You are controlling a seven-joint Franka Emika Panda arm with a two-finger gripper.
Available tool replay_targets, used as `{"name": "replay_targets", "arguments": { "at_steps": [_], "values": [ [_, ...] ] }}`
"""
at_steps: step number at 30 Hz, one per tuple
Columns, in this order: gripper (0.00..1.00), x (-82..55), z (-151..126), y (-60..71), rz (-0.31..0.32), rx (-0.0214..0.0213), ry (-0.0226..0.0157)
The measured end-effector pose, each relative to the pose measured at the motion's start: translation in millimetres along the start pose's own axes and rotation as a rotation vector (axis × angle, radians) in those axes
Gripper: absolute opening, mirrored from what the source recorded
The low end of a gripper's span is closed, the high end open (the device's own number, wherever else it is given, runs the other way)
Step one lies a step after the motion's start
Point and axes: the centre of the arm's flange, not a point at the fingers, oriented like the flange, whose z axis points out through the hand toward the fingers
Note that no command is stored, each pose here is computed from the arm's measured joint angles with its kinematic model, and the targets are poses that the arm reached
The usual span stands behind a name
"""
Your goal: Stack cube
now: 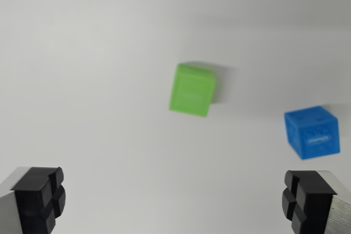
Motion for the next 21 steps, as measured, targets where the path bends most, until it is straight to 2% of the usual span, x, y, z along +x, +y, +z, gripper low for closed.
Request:
{"name": "replay_targets", "arguments": {
  "at_steps": [13,21],
  "values": [
    [1.0,0.0,0.1,0.0,0.0,-0.0001,-0.0001],
    [1.0,0.2,3.0,1.6,-0.002,-0.0016,-0.0012]
  ]
}}
